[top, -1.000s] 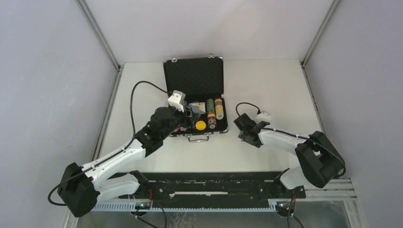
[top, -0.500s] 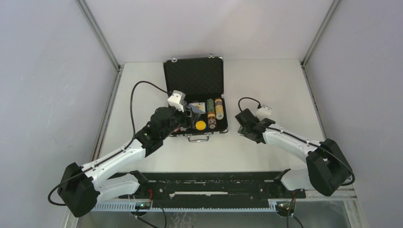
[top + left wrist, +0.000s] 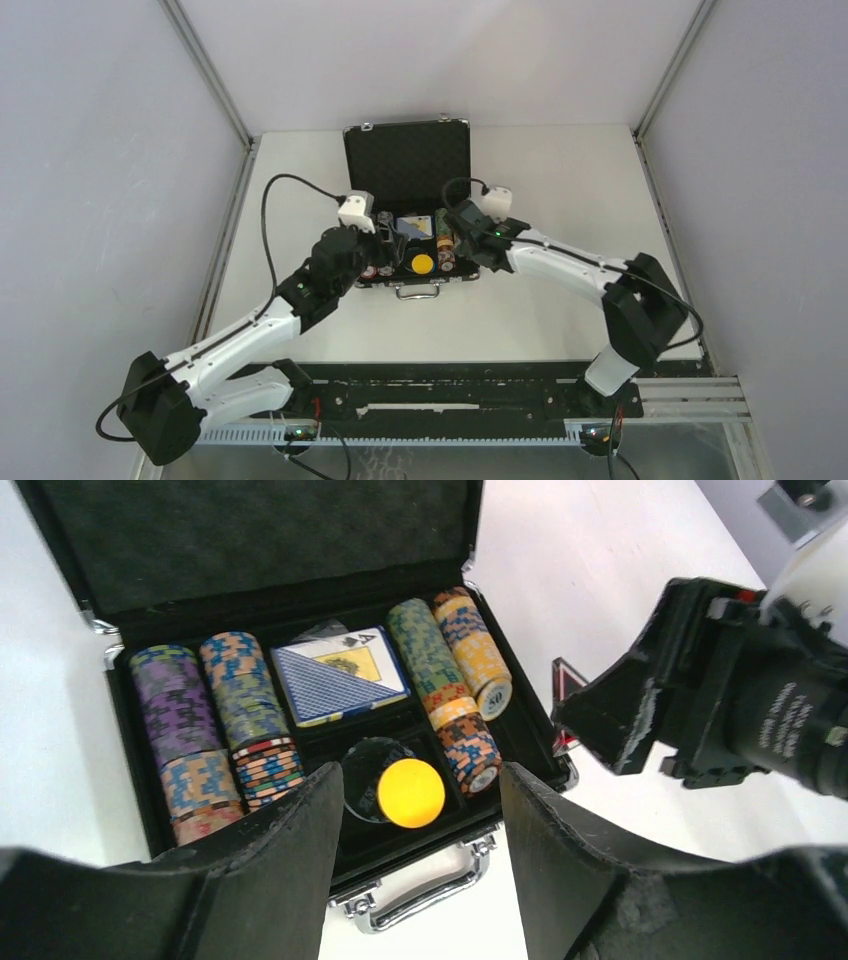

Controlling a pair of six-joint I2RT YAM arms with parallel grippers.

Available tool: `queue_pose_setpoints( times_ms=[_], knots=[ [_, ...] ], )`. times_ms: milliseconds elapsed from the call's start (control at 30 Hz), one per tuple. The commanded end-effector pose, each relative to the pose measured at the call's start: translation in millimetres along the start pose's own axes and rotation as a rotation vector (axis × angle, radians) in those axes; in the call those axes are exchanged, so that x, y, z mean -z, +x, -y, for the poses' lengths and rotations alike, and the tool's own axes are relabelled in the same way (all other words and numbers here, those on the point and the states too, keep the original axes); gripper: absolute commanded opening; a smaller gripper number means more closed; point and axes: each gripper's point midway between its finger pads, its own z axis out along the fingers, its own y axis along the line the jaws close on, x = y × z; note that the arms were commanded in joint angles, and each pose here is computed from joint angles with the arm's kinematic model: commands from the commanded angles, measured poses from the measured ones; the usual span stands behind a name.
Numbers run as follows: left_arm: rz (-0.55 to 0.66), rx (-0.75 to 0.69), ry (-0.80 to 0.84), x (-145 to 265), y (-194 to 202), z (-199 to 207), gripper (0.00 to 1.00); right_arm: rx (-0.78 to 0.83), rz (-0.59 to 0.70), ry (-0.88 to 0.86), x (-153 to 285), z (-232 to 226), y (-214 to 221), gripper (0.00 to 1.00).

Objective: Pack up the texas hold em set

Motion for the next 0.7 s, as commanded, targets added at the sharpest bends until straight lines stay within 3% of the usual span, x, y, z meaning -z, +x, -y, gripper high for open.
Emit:
queue_pose_setpoints(
  times_ms=[0, 333, 667],
  knots=[
    [0.062, 0.119, -0.086, 11, -9, -23, 0.64, 0.072, 0.042, -0.076, -3, -51, -15, 0.41],
    [0.136, 0.171, -0.165, 36, -13, -48, 0.64, 0.207, 0.023, -0.202, -13, -136, -14, 0.40],
    [0.141, 0.168, -0.196, 39, -6, -57, 0.64, 0.264, 0.002, -0.252, -38, -182, -6, 0.42]
  ],
)
